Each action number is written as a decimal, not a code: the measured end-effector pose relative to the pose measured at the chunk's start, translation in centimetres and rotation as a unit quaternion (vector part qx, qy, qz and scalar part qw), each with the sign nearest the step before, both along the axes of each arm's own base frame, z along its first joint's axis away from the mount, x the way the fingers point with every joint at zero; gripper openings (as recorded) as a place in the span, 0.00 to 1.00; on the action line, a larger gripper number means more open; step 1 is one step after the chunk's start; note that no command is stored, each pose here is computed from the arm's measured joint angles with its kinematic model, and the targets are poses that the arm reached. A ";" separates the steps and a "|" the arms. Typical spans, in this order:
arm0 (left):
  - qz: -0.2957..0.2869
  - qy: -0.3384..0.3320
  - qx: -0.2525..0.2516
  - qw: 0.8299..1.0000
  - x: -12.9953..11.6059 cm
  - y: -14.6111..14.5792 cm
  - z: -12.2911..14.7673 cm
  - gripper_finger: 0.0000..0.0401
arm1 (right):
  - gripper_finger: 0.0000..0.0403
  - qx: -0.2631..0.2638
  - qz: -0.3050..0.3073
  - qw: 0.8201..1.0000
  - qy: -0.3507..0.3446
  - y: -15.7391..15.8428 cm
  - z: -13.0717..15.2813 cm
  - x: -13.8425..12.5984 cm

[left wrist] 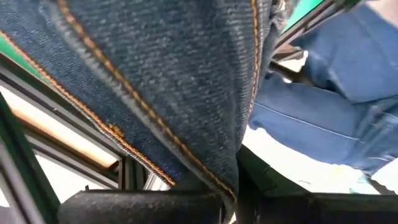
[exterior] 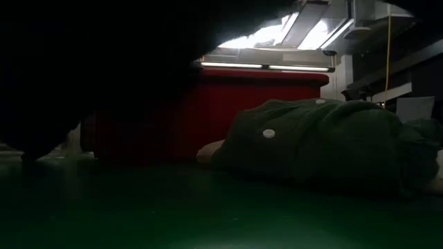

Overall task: Fold laundry
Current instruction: Fold the dark blue pants

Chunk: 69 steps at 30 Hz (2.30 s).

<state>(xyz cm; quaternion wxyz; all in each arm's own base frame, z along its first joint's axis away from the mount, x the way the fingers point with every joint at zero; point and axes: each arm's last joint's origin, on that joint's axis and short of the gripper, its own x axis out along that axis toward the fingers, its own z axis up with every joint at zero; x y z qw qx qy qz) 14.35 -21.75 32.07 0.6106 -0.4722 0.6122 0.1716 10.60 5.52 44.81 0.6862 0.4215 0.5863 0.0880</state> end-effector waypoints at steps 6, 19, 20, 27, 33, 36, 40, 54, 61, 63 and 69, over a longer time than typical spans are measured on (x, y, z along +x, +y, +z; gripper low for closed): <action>-0.029 0.063 0.011 0.998 0.4 -2.8 -2.8 0.02 | 0.02 0.014 -0.044 0.994 0.096 0.5 -2.2 0.9; -0.070 0.140 -0.010 0.988 0.4 -6.3 -6.0 0.02 | 0.02 0.018 -0.038 0.981 0.187 1.1 -5.7 2.0; -0.067 0.133 -0.006 0.989 0.5 -6.2 -6.0 0.02 | 0.02 0.018 -0.038 0.981 0.189 1.1 -5.8 2.0; -0.053 0.101 0.014 0.993 0.7 -6.1 -6.1 0.02 | 0.02 0.000 -0.037 0.983 0.180 1.0 -6.0 2.0; -0.053 0.102 0.020 0.993 0.5 -6.1 -6.1 0.02 | 0.02 -0.006 -0.021 0.986 0.166 1.0 -6.0 2.0; -0.046 0.090 0.031 0.994 0.6 -6.0 -6.2 0.02 | 0.02 -0.015 -0.019 0.987 0.158 0.9 -6.1 2.0; -0.033 0.059 0.050 0.997 0.8 -5.9 -6.2 0.03 | 0.02 -0.018 -0.018 0.988 0.155 0.9 -6.1 2.1; -0.032 0.068 0.046 0.996 -0.2 -6.4 -6.2 0.32 | 0.07 -0.018 -0.018 0.988 0.155 0.9 -6.1 2.1; -0.007 -0.024 0.081 0.996 -0.3 -6.7 -6.1 0.35 | 0.24 -0.018 -0.018 0.988 0.155 0.9 -6.1 2.1; 0.017 -0.082 0.105 0.991 0.1 -6.6 -6.0 0.34 | 0.27 -0.018 -0.018 0.988 0.155 0.9 -6.1 2.1; 0.027 -0.210 0.166 0.963 1.8 -6.1 -5.6 0.31 | 0.30 -0.020 -0.019 0.988 0.154 0.9 -6.1 2.1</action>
